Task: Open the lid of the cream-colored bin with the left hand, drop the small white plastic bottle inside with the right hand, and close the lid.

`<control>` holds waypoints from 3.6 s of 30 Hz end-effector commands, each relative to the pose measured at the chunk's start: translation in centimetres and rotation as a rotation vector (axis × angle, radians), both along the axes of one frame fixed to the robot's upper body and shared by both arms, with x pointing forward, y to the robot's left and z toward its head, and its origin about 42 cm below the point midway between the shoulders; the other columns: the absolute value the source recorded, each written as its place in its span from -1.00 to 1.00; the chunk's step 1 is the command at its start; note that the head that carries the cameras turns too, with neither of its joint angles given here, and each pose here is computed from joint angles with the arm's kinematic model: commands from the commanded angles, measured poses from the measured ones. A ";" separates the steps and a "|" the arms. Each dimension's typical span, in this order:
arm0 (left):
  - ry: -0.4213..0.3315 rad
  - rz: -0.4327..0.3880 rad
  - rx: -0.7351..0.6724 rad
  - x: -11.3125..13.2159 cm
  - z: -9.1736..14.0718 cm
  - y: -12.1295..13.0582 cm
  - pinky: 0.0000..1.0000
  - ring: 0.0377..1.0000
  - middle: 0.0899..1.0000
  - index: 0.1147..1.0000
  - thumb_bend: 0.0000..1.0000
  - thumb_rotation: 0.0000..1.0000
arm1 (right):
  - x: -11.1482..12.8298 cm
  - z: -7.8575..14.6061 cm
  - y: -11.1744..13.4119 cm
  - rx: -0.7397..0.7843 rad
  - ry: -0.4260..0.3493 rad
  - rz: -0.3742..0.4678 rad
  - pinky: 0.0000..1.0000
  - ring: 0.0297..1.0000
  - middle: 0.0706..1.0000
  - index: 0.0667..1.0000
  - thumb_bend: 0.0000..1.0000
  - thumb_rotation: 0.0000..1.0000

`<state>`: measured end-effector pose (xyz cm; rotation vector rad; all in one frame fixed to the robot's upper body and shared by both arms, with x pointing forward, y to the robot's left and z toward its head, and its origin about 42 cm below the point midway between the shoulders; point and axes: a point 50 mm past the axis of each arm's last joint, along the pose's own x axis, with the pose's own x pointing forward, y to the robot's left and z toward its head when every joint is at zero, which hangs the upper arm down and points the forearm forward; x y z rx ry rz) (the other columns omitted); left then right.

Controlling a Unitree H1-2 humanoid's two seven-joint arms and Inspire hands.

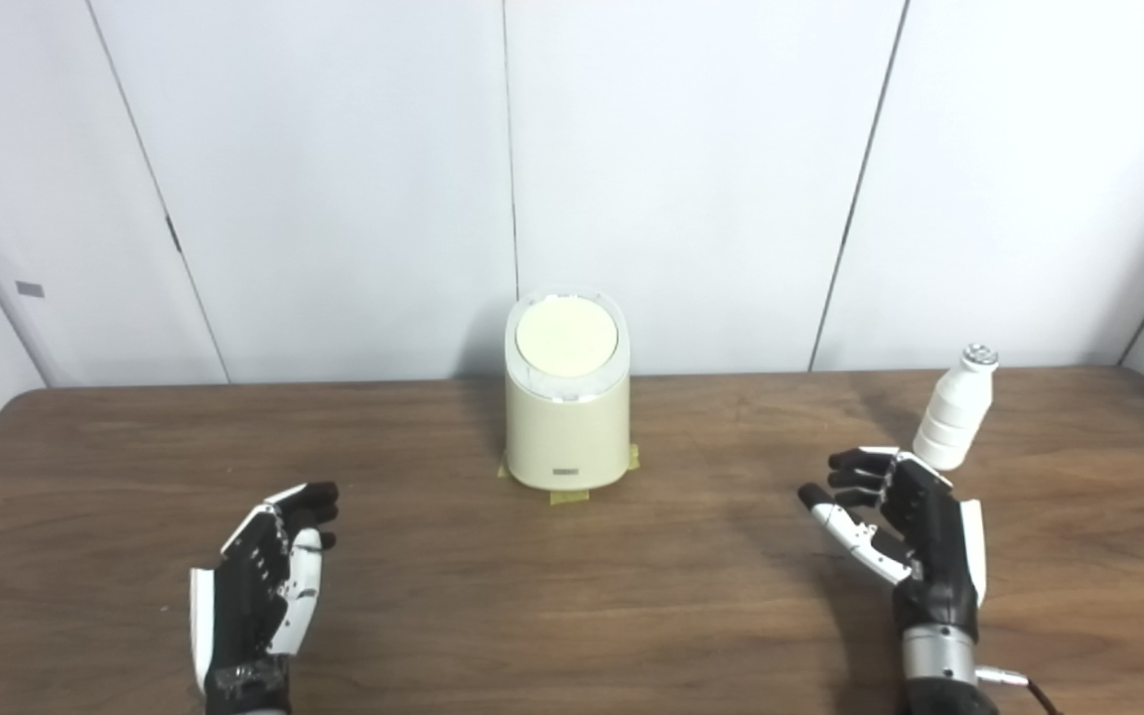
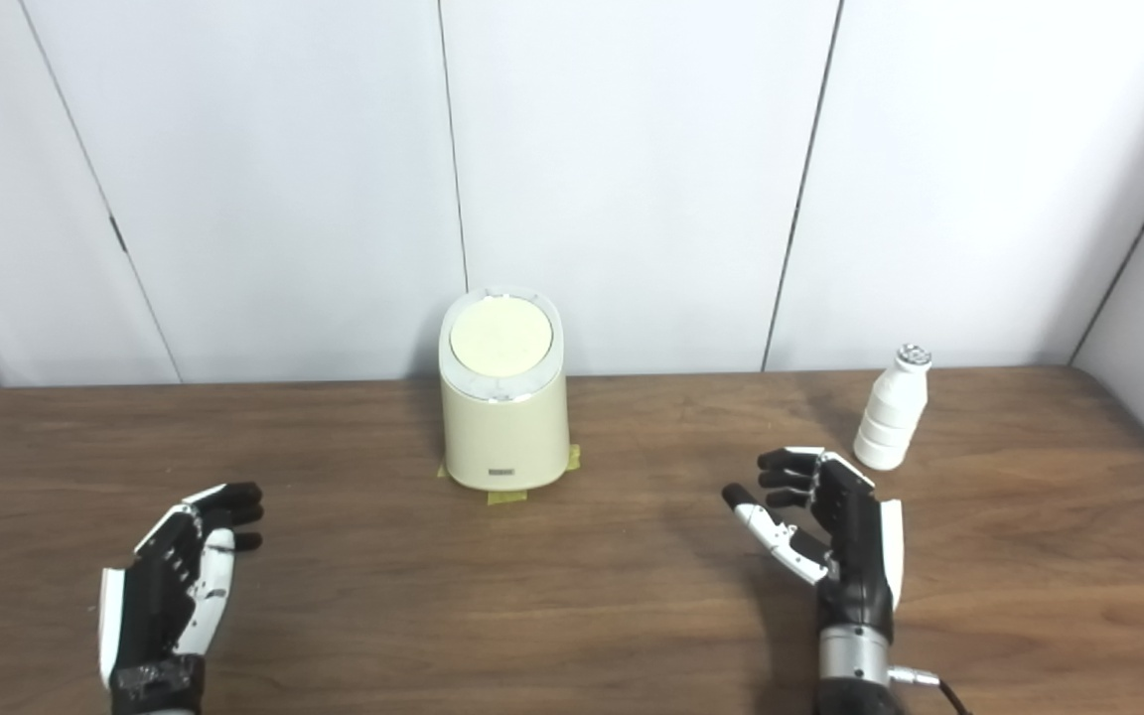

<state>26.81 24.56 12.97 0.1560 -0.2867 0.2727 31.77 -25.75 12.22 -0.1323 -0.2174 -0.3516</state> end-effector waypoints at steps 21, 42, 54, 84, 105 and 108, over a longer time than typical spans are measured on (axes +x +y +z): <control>-0.038 0.035 0.058 0.2 2.3 -0.3 0.34 0.45 0.42 0.34 -0.47 0.32 | 0.1 0.2 -0.2 -0.018 -0.028 0.004 -0.02 0.11 0.10 -0.09 -0.04 -0.71; 0.003 -0.098 0.254 7.9 17.1 -4.2 1.00 1.00 1.00 1.00 0.71 0.66 | 0.3 0.1 -0.4 -0.027 -0.019 0.014 -0.03 0.10 0.10 -0.09 -0.04 -0.71; 0.094 -0.021 0.492 13.1 21.0 -8.5 1.00 1.00 1.00 1.00 0.70 0.67 | 0.4 0.0 -0.4 -0.052 -0.032 0.018 -0.04 0.09 0.09 -0.09 -0.04 -0.71; 0.251 0.052 0.721 18.3 17.5 -11.2 1.00 1.00 1.00 1.00 0.81 0.49 | 0.3 0.2 0.1 -0.031 -0.019 0.008 -0.02 0.10 0.10 -0.09 -0.04 -0.71; 0.294 0.062 0.763 19.4 15.6 -13.2 1.00 1.00 1.00 1.00 0.80 0.17 | -0.1 0.4 0.7 -0.021 -0.017 0.021 -0.03 0.10 0.10 -0.09 -0.04 -0.71; 0.297 0.056 0.764 19.6 15.5 -13.6 1.00 1.00 1.00 1.00 0.79 0.16 | -0.1 0.4 0.8 -0.022 -0.020 0.022 -0.03 0.11 0.11 -0.09 -0.04 -0.71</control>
